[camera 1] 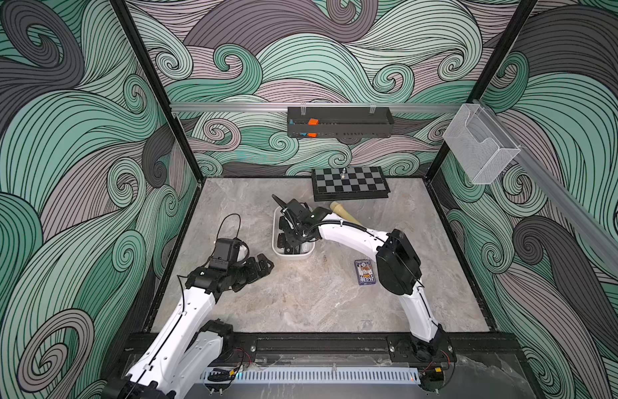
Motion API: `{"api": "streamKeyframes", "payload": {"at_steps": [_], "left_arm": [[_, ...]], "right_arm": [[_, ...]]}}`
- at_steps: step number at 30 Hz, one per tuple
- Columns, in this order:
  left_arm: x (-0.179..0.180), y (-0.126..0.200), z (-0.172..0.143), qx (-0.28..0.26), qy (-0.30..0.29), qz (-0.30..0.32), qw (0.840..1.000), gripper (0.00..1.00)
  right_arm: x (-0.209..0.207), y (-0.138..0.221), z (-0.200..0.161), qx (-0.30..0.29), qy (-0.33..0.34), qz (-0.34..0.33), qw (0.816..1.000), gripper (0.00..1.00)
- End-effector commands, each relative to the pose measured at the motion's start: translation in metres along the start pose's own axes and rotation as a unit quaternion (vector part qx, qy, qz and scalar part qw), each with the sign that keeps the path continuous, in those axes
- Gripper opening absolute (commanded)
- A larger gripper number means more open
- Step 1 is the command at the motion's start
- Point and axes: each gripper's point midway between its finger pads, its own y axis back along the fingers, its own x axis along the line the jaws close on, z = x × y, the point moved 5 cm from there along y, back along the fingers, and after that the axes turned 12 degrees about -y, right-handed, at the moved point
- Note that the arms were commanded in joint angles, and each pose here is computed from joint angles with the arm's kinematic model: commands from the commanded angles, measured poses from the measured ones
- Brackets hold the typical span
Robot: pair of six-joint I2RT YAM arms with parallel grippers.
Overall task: Place the car key into the storage box
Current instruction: Place the car key in the storage box.
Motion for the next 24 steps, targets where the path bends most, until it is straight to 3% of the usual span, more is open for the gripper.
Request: {"api": "streamKeyframes", "payload": {"at_steps": [1, 13, 18, 24], "left_arm": [[0.002, 0.01, 0.008, -0.027, 0.0, 0.019, 0.999, 0.99], [0.009, 0.013, 0.013, -0.038, 0.009, 0.034, 0.999, 0.99], [0.011, 0.012, 0.013, -0.037, 0.013, 0.038, 0.999, 0.99], [0.011, 0.01, 0.012, -0.04, 0.007, 0.032, 0.999, 0.99]], "right_arm": [[0.006, -0.01, -0.002, 0.016, -0.015, 0.015, 1.0, 0.28], [0.006, -0.035, -0.012, 0.049, -0.019, 0.012, 0.999, 0.3], [0.008, -0.023, 0.0, 0.028, -0.014, 0.016, 0.999, 0.5], [0.004, 0.028, 0.026, -0.031, -0.002, 0.023, 0.999, 0.79]]}}
